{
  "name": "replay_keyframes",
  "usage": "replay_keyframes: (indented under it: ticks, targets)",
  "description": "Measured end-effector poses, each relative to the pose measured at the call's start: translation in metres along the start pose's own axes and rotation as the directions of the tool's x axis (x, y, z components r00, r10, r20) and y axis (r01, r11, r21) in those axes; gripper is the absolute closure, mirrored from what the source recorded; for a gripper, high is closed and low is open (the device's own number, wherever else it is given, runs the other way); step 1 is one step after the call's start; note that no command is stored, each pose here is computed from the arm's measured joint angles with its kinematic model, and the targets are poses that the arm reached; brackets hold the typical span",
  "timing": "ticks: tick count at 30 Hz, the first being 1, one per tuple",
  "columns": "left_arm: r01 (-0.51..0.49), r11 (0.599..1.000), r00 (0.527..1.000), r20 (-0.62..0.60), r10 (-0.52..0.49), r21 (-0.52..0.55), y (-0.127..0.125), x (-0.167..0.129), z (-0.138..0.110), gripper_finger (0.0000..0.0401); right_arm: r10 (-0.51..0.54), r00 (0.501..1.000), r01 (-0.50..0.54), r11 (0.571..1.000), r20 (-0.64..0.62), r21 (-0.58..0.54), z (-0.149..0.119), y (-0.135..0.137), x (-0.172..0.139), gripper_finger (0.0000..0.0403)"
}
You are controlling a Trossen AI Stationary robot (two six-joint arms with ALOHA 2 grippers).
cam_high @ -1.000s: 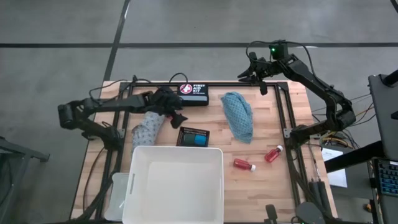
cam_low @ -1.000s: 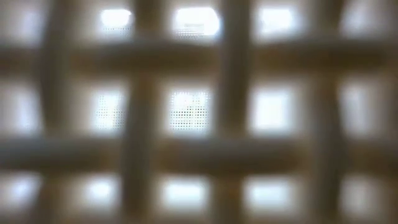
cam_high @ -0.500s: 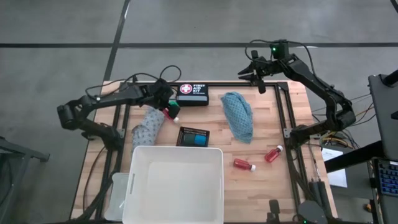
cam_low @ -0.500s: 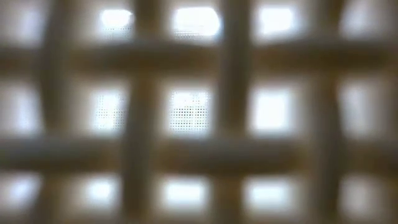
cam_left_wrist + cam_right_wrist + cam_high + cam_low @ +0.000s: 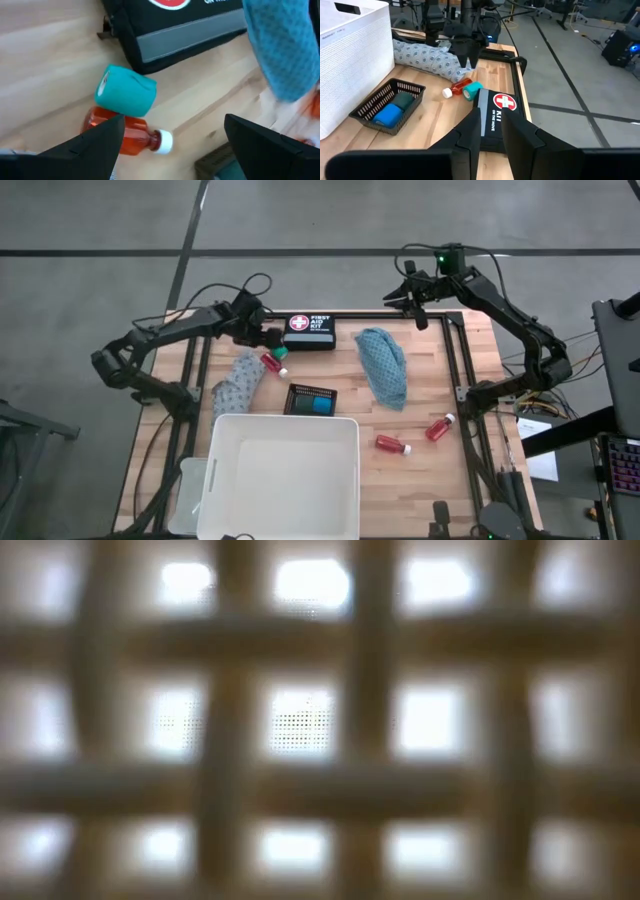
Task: Pick & Place Medicine items
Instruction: Put the green bandage into the black bin
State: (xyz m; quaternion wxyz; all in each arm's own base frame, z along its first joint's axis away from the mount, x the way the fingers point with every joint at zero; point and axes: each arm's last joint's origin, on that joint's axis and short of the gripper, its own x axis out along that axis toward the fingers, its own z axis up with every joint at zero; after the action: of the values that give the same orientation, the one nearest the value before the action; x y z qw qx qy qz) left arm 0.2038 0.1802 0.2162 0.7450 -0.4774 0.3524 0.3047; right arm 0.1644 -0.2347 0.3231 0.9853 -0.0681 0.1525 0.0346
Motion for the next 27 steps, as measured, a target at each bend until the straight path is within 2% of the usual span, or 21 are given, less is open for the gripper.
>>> replay_keyframes:
  ticks: [2,6,11,22,27]
  targets:
    - [-0.001,1.000,1.000,0.001,0.001,-0.001,0.000,0.000,0.000,0.0054,0.000,1.000,0.000,1.000,0.000,-0.001,0.000,0.000,0.000,0.0333]
    - [-0.052,0.985,0.999,0.018,0.050,0.165,0.001,0.004,0.000,0.0054,0.000,1.000,0.000,1.000,0.000,0.000,0.000,0.000,0.000,0.0335]
    - [-0.123,0.941,0.992,0.014,0.125,0.315,0.007,0.014,0.001,0.0054,0.000,1.000,0.000,1.000,0.000,0.000,0.000,0.000,0.000,0.0328]
    - [-0.134,0.929,0.987,-0.033,0.155,0.345,0.005,0.039,-0.002,0.0054,0.000,1.000,0.000,1.000,0.000,0.000,0.000,0.000,0.000,0.0316]
    - [-0.158,0.915,0.986,0.009,0.167,0.373,0.003,0.046,0.002,0.0054,0.000,1.000,0.000,1.000,0.000,0.000,0.000,0.000,0.000,0.0323]
